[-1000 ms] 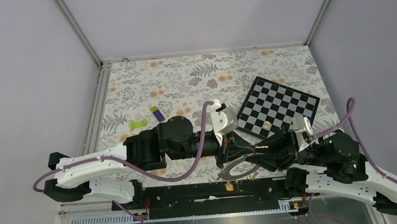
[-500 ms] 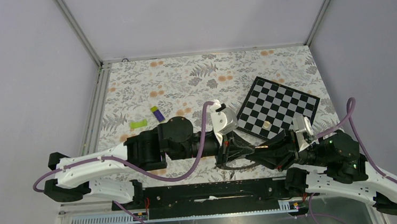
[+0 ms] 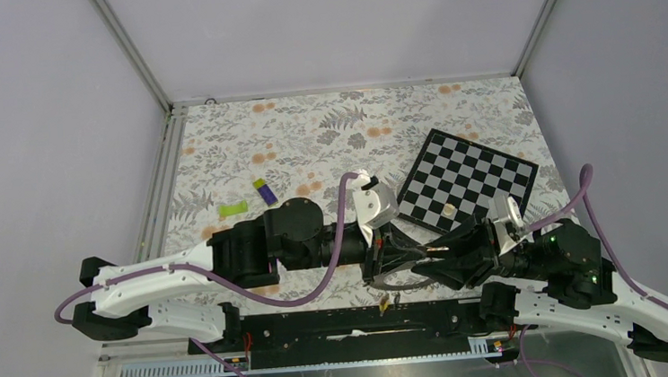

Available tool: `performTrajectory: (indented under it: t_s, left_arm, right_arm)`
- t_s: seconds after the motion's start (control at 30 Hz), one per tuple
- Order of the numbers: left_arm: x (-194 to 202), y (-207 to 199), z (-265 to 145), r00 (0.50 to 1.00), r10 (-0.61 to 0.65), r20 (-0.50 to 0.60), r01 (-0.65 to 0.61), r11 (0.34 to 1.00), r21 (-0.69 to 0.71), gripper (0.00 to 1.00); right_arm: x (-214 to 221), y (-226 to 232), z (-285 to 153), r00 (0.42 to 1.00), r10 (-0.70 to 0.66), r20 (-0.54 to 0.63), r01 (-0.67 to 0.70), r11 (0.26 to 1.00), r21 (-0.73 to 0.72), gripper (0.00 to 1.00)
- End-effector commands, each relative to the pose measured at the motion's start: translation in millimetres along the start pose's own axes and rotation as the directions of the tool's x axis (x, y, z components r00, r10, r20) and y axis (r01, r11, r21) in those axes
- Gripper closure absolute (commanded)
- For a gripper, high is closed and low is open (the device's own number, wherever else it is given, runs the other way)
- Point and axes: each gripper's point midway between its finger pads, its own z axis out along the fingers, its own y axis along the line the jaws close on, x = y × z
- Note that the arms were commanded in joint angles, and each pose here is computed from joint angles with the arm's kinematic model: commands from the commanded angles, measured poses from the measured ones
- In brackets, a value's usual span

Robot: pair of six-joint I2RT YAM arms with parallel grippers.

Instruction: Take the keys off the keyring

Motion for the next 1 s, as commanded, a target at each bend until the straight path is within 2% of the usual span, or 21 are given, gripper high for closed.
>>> performTrajectory:
  t_s: [0.0, 0.73, 0.97]
  left_arm:
    - [-50, -12, -16, 0.985, 0.003, 0.171, -0.01, 0.999, 0.038, 0.99]
    - [-44, -6, -16, 0.988, 0.004, 0.156, -0.006, 1.0, 0.009, 0.99]
    - [-37, -5, -13, 0.99, 0.001, 0.138, -0.002, 1.0, 0.004, 0.99]
  right_arm:
    - [-4, 2, 1, 1.0, 0.003, 0.019, -0.003, 1.0, -0.007, 0.62]
    - [-18, 2, 1, 0.999, -0.012, 0.049, 0.012, 1.0, 0.002, 0.85]
    - [-35, 3, -2, 0.995, -0.035, 0.095, 0.034, 0.999, 0.009, 0.85]
